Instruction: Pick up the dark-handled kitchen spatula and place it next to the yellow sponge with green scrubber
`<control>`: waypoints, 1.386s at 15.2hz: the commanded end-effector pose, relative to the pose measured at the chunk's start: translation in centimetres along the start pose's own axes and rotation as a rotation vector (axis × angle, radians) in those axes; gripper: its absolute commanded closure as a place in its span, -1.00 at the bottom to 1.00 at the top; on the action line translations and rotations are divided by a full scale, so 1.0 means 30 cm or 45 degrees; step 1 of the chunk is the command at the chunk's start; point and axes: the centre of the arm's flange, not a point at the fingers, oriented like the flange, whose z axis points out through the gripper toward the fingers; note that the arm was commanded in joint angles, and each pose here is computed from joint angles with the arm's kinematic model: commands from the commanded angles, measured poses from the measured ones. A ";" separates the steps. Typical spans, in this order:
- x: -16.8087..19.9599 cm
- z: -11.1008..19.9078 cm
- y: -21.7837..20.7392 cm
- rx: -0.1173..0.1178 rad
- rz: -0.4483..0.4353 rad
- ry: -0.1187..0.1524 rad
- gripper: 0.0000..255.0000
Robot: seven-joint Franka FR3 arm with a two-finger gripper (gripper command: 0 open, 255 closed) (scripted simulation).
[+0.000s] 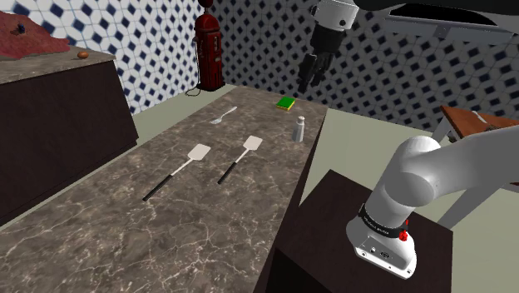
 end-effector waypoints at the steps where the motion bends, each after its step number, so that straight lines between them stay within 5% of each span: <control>1: 0.000 0.000 0.000 0.000 0.000 0.000 -1.00; 21: 0.413 0.724 -0.328 -0.065 1.444 -0.183 -1.00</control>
